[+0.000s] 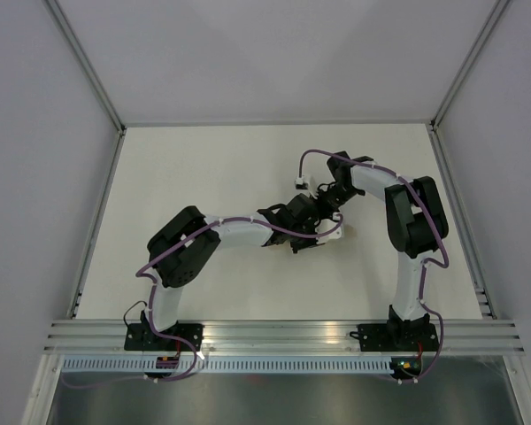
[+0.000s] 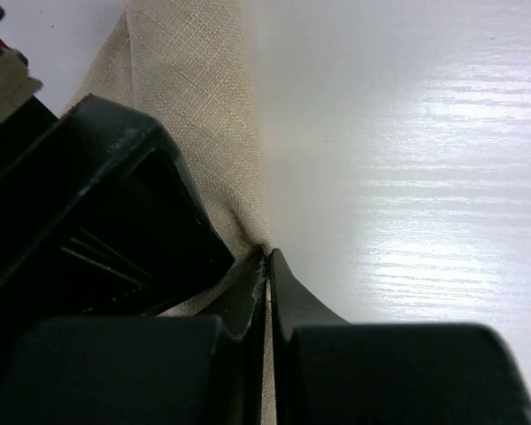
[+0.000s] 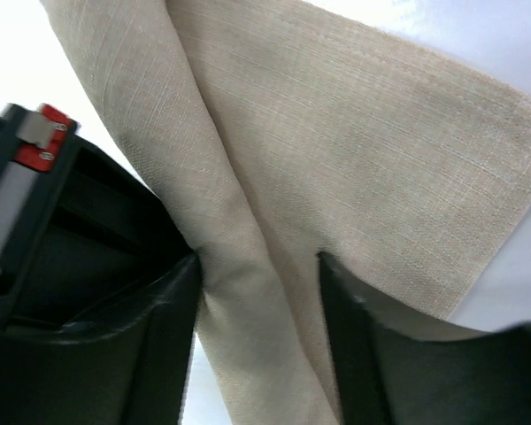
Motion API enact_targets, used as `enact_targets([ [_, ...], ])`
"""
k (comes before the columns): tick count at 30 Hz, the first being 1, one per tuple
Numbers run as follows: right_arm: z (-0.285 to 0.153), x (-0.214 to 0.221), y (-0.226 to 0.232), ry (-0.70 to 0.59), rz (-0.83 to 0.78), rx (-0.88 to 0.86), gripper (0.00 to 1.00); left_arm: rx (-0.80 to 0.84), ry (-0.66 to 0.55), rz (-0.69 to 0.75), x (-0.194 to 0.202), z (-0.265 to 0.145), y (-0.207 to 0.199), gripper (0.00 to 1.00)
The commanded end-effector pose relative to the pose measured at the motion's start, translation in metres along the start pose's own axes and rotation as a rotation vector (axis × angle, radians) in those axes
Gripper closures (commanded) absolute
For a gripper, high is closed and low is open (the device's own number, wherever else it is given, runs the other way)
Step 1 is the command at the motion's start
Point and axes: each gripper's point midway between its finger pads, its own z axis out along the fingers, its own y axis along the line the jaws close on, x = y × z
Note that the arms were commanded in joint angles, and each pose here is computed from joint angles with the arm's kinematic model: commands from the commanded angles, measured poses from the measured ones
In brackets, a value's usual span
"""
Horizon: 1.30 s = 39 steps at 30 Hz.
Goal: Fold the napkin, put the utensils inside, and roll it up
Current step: Roll the napkin at the center of the board.
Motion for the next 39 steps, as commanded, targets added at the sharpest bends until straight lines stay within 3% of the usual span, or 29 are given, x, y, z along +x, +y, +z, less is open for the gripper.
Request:
enact_targets([
  [1, 0.001, 0.031, -0.017, 0.090, 0.030, 0.073, 0.42, 0.172, 0.107, -0.133, 0.035, 0.010, -0.051, 0.94],
  [6, 0.008, 0.042, -0.012, 0.120, 0.032, 0.032, 0.42, 0.110, 0.084, -0.143, 0.021, 0.006, -0.032, 0.82],
  [9, 0.010, 0.043, -0.011, 0.125, 0.044, 0.011, 0.55, 0.068, 0.074, -0.156, 0.016, 0.004, -0.021, 0.71],
  [10, 0.013, 0.045, -0.012, 0.130, 0.051, 0.001, 0.66, 0.049, 0.062, -0.156, 0.012, 0.000, -0.017, 0.68],
  [11, 0.013, 0.044, -0.013, 0.132, 0.054, -0.003, 0.71, 0.024, 0.037, -0.154, 0.006, -0.002, -0.011, 0.66],
  [17, 0.021, 0.049, -0.017, 0.164, 0.074, -0.066, 0.85, -0.168, -0.085, -0.115, -0.022, -0.034, 0.020, 0.56],
  [21, 0.028, 0.061, -0.013, 0.227, 0.119, -0.170, 0.86, -0.374, -0.083, -0.042, -0.014, -0.053, 0.050, 0.54],
  [24, 0.030, 0.061, -0.017, 0.241, 0.127, -0.214, 0.87, -0.420, -0.079, 0.044, -0.010, -0.056, 0.056, 0.53],
  [31, 0.034, 0.060, -0.017, 0.243, 0.140, -0.260, 0.87, -0.443, -0.041, 0.121, 0.000, -0.038, 0.063, 0.50],
  [33, 0.033, 0.060, -0.017, 0.248, 0.144, -0.265, 0.87, -0.439, -0.033, 0.137, 0.001, -0.035, 0.063, 0.48],
  [34, 0.034, 0.060, -0.018, 0.250, 0.144, -0.267, 0.87, -0.435, -0.027, 0.149, 0.003, -0.032, 0.063, 0.38],
  [39, 0.032, 0.063, -0.017, 0.267, 0.151, -0.270, 0.87, -0.385, -0.007, 0.178, 0.008, -0.021, 0.055, 0.38],
])
